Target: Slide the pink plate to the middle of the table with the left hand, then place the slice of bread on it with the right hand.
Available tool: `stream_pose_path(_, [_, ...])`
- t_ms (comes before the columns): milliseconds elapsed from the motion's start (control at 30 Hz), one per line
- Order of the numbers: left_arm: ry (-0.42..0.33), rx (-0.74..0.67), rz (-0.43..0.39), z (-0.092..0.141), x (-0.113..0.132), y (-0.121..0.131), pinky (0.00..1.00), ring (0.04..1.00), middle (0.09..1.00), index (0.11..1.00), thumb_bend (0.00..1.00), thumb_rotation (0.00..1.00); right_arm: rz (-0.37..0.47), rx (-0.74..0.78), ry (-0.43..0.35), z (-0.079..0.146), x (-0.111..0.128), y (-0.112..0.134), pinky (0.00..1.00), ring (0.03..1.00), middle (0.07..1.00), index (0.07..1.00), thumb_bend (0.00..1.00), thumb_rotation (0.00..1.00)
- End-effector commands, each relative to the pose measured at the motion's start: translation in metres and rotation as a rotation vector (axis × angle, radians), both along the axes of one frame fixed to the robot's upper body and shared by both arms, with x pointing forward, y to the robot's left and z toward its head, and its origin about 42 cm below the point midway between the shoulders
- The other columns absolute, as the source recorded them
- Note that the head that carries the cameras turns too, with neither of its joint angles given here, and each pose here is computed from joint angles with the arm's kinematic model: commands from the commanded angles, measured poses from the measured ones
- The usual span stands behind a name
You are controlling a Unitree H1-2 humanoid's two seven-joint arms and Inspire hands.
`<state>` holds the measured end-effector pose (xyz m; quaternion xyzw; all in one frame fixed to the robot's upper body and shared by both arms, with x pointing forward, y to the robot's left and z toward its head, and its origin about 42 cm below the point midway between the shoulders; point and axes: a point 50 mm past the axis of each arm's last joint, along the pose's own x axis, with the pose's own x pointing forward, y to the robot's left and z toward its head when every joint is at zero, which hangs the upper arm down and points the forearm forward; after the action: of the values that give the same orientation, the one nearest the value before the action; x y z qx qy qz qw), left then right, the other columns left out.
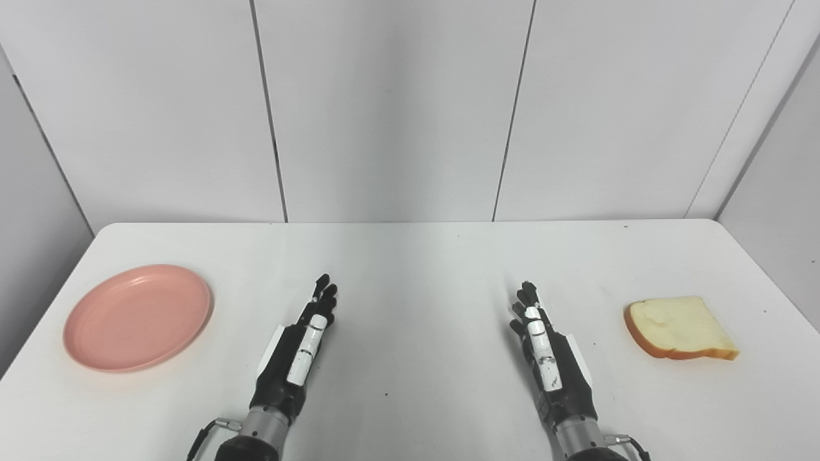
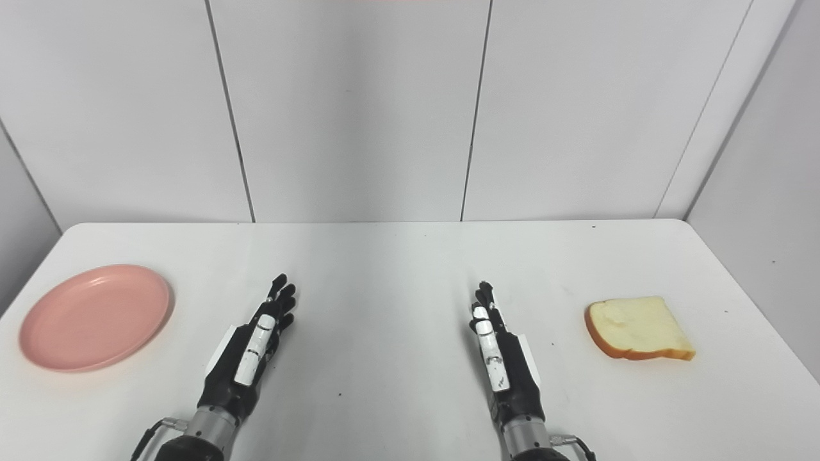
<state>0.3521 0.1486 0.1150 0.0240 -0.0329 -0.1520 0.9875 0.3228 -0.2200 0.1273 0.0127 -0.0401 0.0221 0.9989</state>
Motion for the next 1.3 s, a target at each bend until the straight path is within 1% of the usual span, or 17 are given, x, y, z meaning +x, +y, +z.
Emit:
stream_pose_path(0, [0.078, 0.032, -0.006, -0.0143, -0.0094, 0.0021, 1.00, 1.000, 1.000, 1.000, 0.67, 1.00, 0.020, 0.003, 0.020, 0.0001, -0.0009, 0.0040, 0.98, 0.988, 1.000, 1.000, 0.29, 1.00])
stream_pose_path(100, [0.073, 0.038, -0.009, -0.0139, -0.0089, 0.0028, 1.00, 1.000, 1.000, 1.000, 0.64, 1.00, 0.021, -0.005, 0.019, -0.0003, -0.0004, 0.0032, 0.98, 0.989, 1.000, 1.000, 0.28, 1.00])
stream_pose_path(167, [0.071, 0.060, 0.008, -0.0148, -0.0087, 0.0023, 1.00, 1.000, 1.000, 1.000, 0.67, 1.00, 0.017, -0.008, 0.020, -0.0014, -0.0003, 0.0029, 0.97, 0.986, 1.000, 1.000, 0.29, 1.00])
stream_pose_path(333, [0.063, 0.033, -0.009, -0.0157, -0.0081, 0.0029, 1.00, 1.000, 1.000, 1.000, 0.69, 1.00, 0.018, -0.007, 0.019, -0.0019, 0.0002, 0.0025, 0.97, 0.982, 1.000, 1.000, 0.29, 1.00])
stream_pose_path(467, [0.071, 0.009, -0.011, -0.0154, -0.0081, 0.0025, 1.00, 1.000, 1.000, 1.000, 0.65, 1.00, 0.018, 0.002, 0.022, -0.0020, -0.0002, 0.0024, 0.97, 0.983, 1.000, 1.000, 0.30, 1.00])
stream_pose_path(500, [0.071, 0.028, -0.011, -0.0153, -0.0079, 0.0028, 1.00, 1.000, 1.000, 1.000, 0.65, 1.00, 0.020, 0.000, 0.022, -0.0020, -0.0001, 0.0022, 0.97, 0.983, 1.000, 1.000, 0.30, 1.00])
stream_pose_path(533, [0.082, -0.008, -0.016, -0.0159, -0.0073, 0.0020, 1.00, 1.000, 1.000, 1.000, 0.66, 1.00, 0.021, 0.002, 0.021, -0.0019, -0.0001, 0.0021, 0.97, 0.983, 1.000, 1.000, 0.30, 1.00])
stream_pose_path(667, [0.066, 0.043, -0.011, -0.0158, -0.0078, 0.0021, 1.00, 1.000, 1.000, 1.000, 0.67, 1.00, 0.026, 0.007, 0.023, -0.0012, -0.0002, 0.0021, 0.98, 0.988, 1.000, 1.000, 0.30, 1.00])
stream_pose_path(767, [0.085, 0.006, -0.023, -0.0157, -0.0080, 0.0022, 1.00, 1.000, 1.000, 1.000, 0.67, 1.00, 0.024, 0.002, 0.020, -0.0006, -0.0010, 0.0027, 0.98, 0.986, 1.000, 1.000, 0.30, 1.00])
stream_pose_path(833, [0.079, 0.024, -0.013, -0.0157, -0.0082, 0.0025, 1.00, 1.000, 1.000, 1.000, 0.68, 1.00, 0.021, 0.007, 0.023, -0.0005, -0.0006, 0.0030, 0.98, 0.987, 1.000, 1.000, 0.30, 1.00])
stream_pose_path(900, [0.072, 0.027, 0.001, -0.0156, -0.0086, 0.0018, 1.00, 1.000, 1.000, 1.000, 0.68, 1.00, 0.018, -0.002, 0.022, -0.0002, -0.0003, 0.0033, 0.98, 0.983, 1.000, 1.000, 0.29, 1.00])
stream_pose_path(1033, [0.076, 0.018, -0.005, -0.0150, -0.0088, 0.0012, 1.00, 1.000, 1.000, 1.000, 0.65, 1.00, 0.021, -0.013, 0.016, -0.0012, -0.0002, 0.0023, 0.97, 0.982, 1.000, 1.000, 0.29, 1.00])
stream_pose_path(1167, [0.079, 0.042, -0.011, -0.0136, -0.0092, 0.0018, 1.00, 1.000, 1.000, 1.000, 0.68, 1.00, 0.023, -0.002, 0.018, -0.0024, -0.0005, 0.0013, 0.97, 0.984, 1.000, 1.000, 0.30, 1.00])
stream_pose_path(1267, [0.090, 0.016, -0.012, -0.0148, -0.0091, 0.0000, 1.00, 1.000, 1.000, 1.000, 0.65, 1.00, 0.016, -0.003, 0.015, -0.0007, -0.0016, 0.0016, 0.97, 0.979, 0.997, 0.998, 0.29, 1.00])
